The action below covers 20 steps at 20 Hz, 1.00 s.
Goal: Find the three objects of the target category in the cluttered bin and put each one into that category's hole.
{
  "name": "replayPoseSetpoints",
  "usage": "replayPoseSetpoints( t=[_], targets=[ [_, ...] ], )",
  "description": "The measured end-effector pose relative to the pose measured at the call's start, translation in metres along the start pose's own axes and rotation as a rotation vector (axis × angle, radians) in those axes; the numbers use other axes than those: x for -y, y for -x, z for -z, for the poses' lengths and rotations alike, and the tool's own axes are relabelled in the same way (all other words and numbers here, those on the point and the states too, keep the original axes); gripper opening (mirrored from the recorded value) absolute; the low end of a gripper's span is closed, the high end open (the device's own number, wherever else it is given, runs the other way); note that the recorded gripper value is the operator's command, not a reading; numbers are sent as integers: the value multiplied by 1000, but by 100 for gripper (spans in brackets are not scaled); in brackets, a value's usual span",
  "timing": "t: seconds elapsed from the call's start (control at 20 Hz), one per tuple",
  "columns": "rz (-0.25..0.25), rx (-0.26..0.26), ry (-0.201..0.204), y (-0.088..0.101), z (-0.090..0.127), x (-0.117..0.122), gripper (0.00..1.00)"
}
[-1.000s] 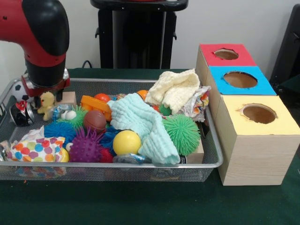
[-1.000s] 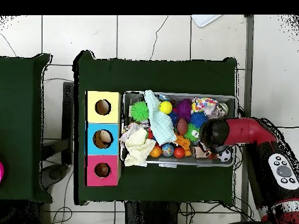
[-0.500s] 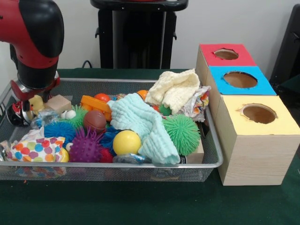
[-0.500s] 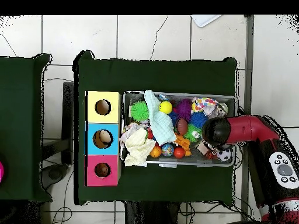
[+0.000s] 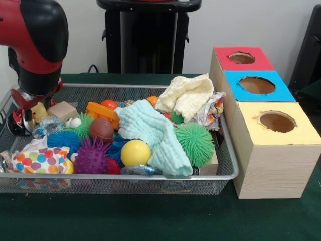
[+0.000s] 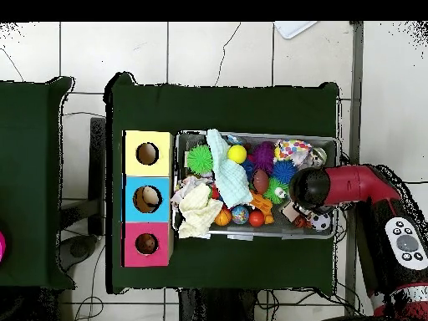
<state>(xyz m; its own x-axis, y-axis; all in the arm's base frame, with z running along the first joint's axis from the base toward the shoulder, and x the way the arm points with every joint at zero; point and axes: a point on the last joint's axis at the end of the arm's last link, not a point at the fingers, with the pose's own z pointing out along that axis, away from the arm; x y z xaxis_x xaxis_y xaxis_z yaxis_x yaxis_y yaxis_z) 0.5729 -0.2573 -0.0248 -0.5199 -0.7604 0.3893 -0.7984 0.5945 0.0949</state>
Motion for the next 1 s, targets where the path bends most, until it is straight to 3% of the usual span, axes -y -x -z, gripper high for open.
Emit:
replayPoseSetpoints(
  t=[0.4, 0.6, 0.8, 1.0],
  targets=[
    [-15, 13, 10, 0, 0, 2, 100],
    [-48, 39, 31, 0, 0, 7, 100],
    [-98, 71, 73, 0, -1, 15, 100],
    [-146, 76, 159, -1, -4, 19, 100]
  ],
)
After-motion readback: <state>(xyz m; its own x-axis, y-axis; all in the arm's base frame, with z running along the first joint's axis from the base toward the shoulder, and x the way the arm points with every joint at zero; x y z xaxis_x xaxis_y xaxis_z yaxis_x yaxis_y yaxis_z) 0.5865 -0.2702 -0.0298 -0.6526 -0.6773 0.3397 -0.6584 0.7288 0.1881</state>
